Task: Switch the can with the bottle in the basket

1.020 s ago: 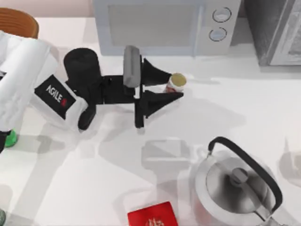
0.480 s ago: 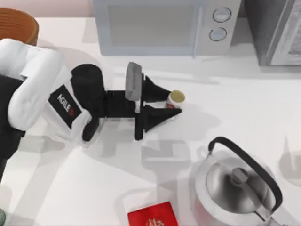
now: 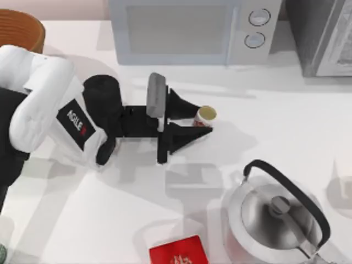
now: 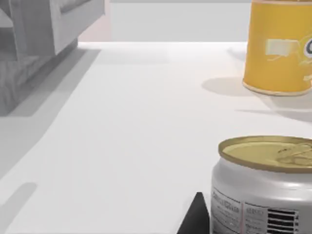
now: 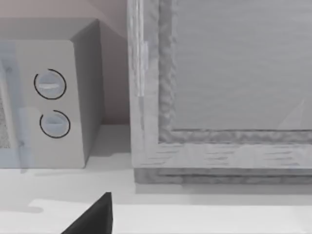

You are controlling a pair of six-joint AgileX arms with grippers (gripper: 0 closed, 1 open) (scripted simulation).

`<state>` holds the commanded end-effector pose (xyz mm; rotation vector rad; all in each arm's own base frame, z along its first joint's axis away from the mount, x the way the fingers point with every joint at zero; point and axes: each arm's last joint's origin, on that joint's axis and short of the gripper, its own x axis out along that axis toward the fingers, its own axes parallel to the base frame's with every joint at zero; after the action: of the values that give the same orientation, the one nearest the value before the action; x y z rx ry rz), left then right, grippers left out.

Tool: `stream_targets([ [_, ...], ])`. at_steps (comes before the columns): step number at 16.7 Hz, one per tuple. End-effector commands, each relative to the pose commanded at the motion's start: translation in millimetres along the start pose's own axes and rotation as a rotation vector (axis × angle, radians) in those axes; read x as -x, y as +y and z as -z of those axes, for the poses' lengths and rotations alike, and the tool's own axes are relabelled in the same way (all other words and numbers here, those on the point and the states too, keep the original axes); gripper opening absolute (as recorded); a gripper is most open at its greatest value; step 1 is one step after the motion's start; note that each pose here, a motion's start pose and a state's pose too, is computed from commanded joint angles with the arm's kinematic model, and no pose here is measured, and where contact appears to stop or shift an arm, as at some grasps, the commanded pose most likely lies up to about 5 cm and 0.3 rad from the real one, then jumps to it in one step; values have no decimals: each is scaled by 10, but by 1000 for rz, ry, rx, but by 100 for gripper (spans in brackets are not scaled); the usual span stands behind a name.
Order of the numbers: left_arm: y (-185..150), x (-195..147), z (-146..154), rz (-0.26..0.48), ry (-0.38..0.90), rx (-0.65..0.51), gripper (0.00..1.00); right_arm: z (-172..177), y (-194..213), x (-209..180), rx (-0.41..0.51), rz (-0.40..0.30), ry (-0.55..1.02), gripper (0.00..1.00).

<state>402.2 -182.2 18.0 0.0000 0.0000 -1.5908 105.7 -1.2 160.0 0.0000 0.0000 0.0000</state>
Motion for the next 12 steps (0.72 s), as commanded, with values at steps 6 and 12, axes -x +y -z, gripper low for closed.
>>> stream_targets([
  [6,0,0,0,0,0,0,83,0,0,0,0,0,0,100],
  [12,0,0,0,0,0,0,100,0,0,0,0,0,0,100],
])
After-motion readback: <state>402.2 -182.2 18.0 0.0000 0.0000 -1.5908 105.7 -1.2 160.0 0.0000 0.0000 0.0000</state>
